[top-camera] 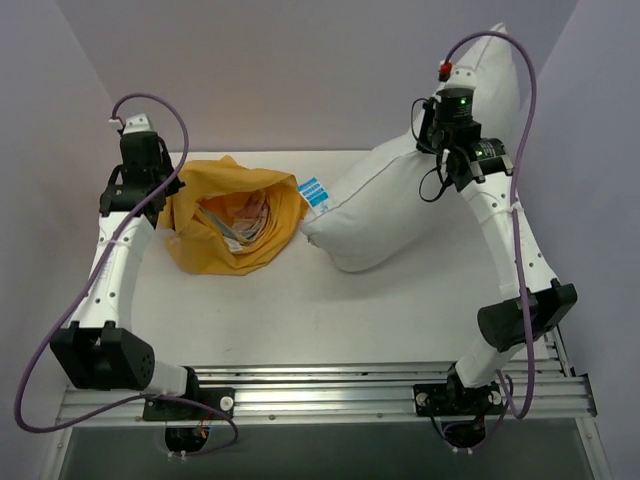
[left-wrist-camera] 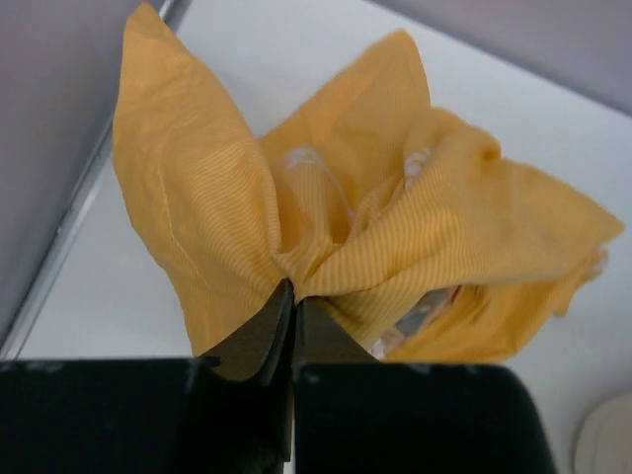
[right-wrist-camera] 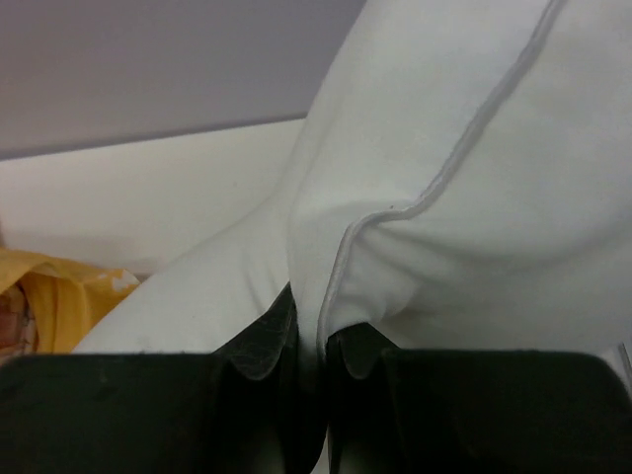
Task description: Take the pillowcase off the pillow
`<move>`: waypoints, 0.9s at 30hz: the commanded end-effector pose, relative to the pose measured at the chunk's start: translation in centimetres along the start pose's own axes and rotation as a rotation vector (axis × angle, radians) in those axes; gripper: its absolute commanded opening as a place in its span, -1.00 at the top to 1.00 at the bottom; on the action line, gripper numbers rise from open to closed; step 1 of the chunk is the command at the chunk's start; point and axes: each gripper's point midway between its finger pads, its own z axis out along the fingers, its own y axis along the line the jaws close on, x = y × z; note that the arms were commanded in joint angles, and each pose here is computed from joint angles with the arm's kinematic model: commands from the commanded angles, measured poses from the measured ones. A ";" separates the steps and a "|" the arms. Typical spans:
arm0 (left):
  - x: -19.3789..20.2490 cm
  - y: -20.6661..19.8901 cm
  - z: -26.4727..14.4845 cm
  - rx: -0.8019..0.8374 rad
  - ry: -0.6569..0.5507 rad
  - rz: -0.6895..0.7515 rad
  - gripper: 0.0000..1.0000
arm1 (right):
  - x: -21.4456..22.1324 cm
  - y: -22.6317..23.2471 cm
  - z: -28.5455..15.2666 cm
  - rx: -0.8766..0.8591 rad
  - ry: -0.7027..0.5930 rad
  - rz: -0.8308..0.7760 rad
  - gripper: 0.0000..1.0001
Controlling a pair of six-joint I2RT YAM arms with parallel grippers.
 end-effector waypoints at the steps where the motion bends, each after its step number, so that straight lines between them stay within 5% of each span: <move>1: 2.6 -1.1 -2.5 0.107 0.016 -0.049 0.93 | -1.7 2.7 -0.6 -0.147 -0.125 0.051 1.00; 11: 19.2 -3.4 -5.6 0.237 0.318 0.009 0.72 | 14.9 5.2 5.5 -0.241 0.193 0.129 0.96; 15: 19.3 -1.1 -7.4 0.197 0.280 0.009 0.46 | 17.8 3.9 5.9 -0.179 0.261 0.150 0.50; 23: 14.5 0.6 -10.9 0.184 0.132 0.018 -0.27 | 16.6 -2.2 1.9 0.058 0.223 0.166 0.28; 27: 13.3 1.3 -12.4 0.190 0.082 0.007 -0.37 | 19.1 -7.3 0.2 0.196 0.281 0.235 0.28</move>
